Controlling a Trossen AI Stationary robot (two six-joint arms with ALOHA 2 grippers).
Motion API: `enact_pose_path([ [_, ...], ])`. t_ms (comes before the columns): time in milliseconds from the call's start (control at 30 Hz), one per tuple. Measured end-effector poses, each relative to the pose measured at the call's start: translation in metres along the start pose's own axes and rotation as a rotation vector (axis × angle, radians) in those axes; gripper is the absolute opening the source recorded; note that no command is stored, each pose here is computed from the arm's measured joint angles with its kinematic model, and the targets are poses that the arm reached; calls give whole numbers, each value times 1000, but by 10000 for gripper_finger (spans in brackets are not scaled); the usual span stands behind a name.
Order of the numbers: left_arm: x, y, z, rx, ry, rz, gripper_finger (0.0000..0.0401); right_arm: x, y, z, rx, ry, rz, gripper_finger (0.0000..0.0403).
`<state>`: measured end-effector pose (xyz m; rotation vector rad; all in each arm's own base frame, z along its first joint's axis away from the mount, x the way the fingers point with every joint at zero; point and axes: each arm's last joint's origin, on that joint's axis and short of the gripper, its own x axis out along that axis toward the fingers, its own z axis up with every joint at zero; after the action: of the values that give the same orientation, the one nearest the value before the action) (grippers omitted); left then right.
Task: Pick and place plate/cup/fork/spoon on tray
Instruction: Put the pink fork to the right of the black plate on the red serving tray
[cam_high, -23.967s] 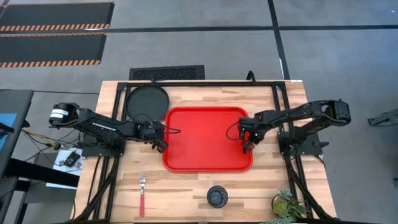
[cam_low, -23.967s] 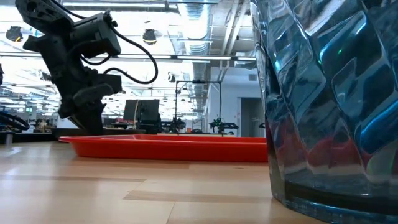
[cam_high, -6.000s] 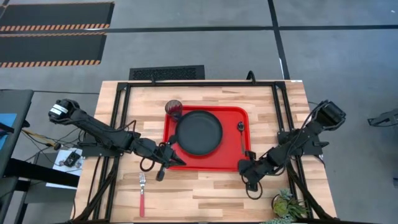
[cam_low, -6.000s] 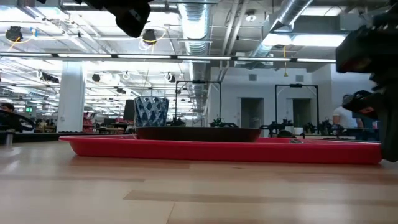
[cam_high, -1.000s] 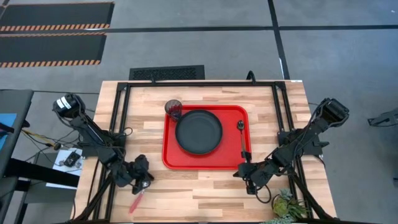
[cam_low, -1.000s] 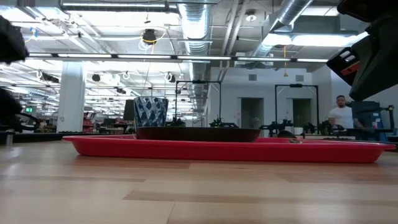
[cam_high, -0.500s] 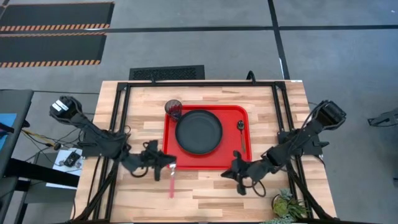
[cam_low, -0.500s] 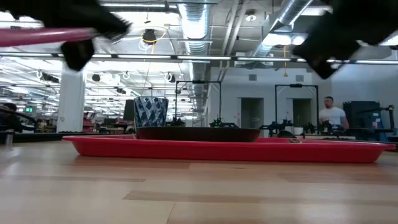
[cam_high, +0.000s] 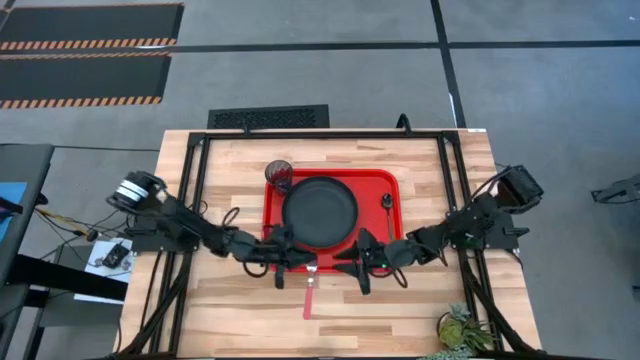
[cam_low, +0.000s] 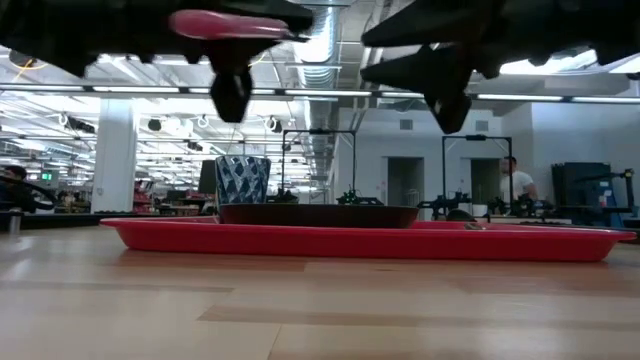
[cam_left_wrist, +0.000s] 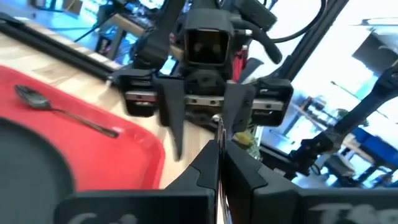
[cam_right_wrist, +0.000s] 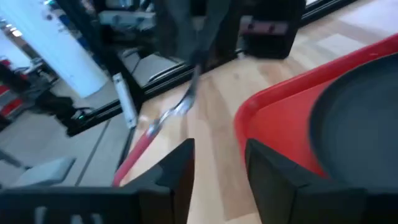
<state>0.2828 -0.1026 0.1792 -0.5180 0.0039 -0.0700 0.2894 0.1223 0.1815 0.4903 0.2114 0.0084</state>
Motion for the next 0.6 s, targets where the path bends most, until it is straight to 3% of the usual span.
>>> enact_pose_path([
  [233, 22, 1, -5, 27, -56, -53, 0, 4, -6, 10, 29, -49, 20, 173],
  [600, 36, 2, 3, 52, -75, -1, 0, 3, -2, 15, 21, -88, 73, 157],
])
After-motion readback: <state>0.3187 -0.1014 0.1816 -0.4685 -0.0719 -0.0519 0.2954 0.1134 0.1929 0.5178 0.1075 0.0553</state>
